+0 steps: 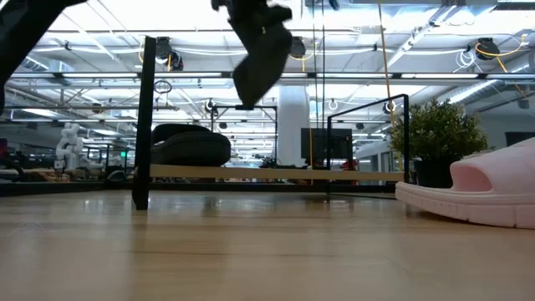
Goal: Pick and place slides into the shelf
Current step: Put the black slipper on the shelf
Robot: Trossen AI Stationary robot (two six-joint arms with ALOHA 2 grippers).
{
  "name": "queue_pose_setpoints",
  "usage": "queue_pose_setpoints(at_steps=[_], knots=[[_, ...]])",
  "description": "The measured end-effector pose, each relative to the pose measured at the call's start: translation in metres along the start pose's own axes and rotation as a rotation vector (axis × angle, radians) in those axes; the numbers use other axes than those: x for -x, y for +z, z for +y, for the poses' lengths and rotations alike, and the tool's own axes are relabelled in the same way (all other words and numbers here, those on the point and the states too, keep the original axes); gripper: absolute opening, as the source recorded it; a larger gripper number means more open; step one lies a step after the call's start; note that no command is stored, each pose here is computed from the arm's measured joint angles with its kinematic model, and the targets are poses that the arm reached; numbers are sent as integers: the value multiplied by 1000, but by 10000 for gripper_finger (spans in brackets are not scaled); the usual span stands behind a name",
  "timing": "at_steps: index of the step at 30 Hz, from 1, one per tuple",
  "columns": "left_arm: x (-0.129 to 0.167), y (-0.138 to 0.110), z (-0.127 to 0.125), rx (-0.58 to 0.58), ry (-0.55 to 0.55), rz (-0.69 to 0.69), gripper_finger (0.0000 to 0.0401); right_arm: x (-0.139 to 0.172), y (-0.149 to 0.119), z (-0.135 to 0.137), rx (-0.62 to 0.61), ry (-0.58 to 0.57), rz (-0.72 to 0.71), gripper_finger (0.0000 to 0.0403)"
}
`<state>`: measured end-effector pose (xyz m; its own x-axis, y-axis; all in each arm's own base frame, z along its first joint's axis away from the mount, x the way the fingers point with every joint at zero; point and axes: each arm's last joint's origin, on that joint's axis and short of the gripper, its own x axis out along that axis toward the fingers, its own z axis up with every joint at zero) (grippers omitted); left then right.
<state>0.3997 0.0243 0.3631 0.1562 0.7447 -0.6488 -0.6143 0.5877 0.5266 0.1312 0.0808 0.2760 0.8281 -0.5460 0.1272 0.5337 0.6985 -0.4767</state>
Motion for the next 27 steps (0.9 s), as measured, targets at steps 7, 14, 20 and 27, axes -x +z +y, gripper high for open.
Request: queue_pose_setpoints(at_steps=[7, 14, 20, 27], knots=[[25, -1, 27, 115, -26, -53, 0, -4, -1, -2, -12, -22, 8, 144], [-4, -1, -11, 10, -22, 22, 0, -9, -3, -4, -60, -55, 25, 144], [-28, -8, -52, -160, 2, 69, 0, -9, -3, -3, -68, -57, 28, 144], [-16, -19, -78, -232, -4, 42, 0, -9, -7, 2, -79, -38, 42, 144]])
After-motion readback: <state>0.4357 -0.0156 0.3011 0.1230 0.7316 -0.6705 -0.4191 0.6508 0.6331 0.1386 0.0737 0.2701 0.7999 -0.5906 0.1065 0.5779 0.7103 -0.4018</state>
